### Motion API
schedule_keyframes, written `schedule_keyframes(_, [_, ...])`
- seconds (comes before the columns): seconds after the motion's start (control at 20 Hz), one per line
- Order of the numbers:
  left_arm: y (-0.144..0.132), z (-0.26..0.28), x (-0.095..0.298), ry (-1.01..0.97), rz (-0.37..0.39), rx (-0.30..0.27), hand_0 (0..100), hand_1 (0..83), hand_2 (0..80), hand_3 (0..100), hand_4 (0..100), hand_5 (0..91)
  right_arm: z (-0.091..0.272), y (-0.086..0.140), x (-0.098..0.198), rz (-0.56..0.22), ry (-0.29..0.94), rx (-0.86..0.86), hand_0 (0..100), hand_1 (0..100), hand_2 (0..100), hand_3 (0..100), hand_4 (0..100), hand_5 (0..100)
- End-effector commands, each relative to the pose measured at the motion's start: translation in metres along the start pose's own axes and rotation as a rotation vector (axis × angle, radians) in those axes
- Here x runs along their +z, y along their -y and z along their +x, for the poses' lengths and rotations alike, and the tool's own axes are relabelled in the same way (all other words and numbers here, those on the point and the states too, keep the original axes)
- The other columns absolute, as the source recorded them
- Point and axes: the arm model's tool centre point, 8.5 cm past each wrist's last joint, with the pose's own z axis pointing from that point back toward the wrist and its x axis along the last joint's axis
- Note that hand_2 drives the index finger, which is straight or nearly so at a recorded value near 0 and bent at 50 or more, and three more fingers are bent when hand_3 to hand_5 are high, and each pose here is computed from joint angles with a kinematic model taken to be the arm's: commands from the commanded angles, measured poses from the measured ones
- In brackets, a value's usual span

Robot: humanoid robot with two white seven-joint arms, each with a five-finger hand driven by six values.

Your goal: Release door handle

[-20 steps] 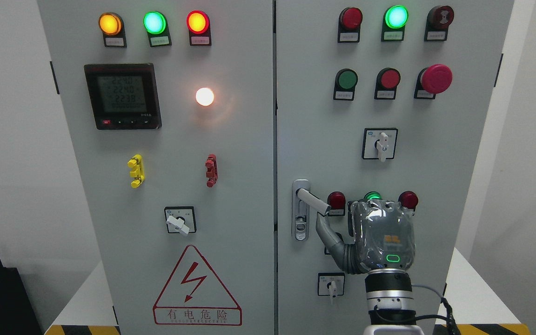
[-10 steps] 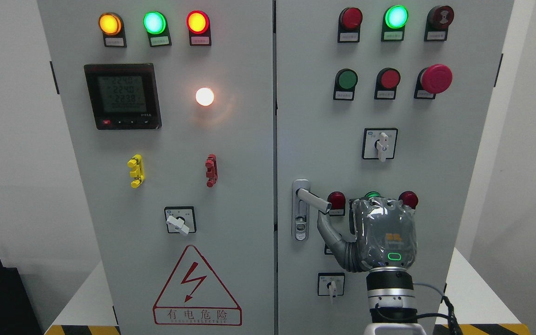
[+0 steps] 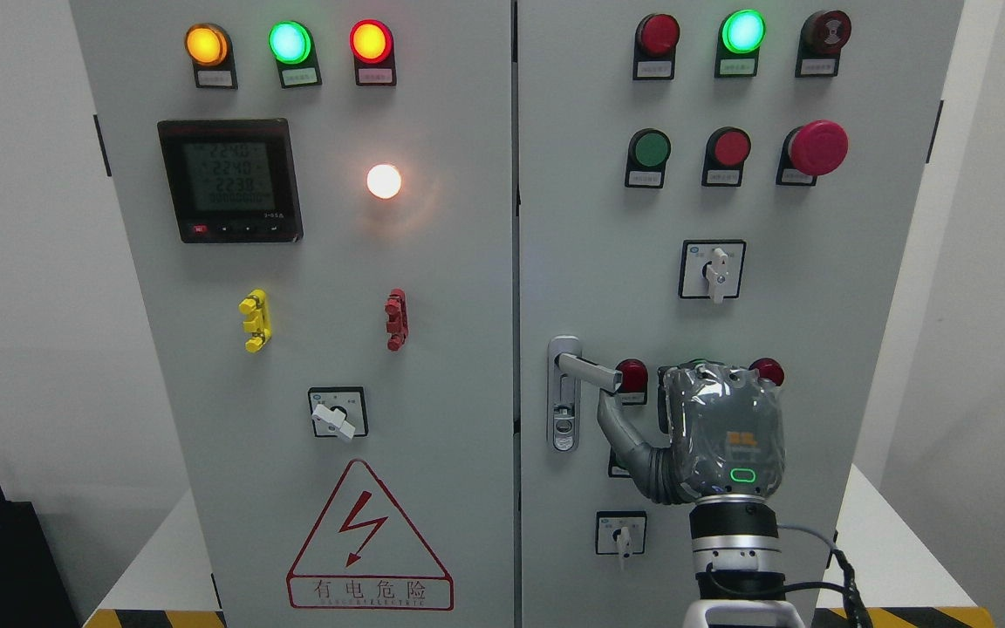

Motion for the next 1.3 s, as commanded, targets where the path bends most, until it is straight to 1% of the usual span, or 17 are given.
schedule_keyframes(0.0, [-0.0012, -0.0052, 0.0010, -0.011, 0.005, 0.012, 12, 38.9, 0.0, 0, 0, 0.0, -0.0017, 0.0013, -0.0018, -0.004, -0.006, 0.000, 38, 11, 95, 100, 91, 94])
schedule_keyframes(0.85, [-0.0002, -0.0055, 0.0009, -0.013, 0.003, 0.012, 12, 38.9, 0.0, 0, 0, 0.0, -0.0002, 0.0051, -0.0051, -0.015, -0.004, -0.003, 38, 11, 94, 100, 91, 94])
schedule_keyframes(1.25, [-0.0002, -0.0055, 0.0009, -0.013, 0.003, 0.012, 12, 38.9, 0.0, 0, 0, 0.0, -0.0004, 0.0024, 0.0016, -0.010, -0.002, -0.005, 38, 11, 94, 100, 91, 94])
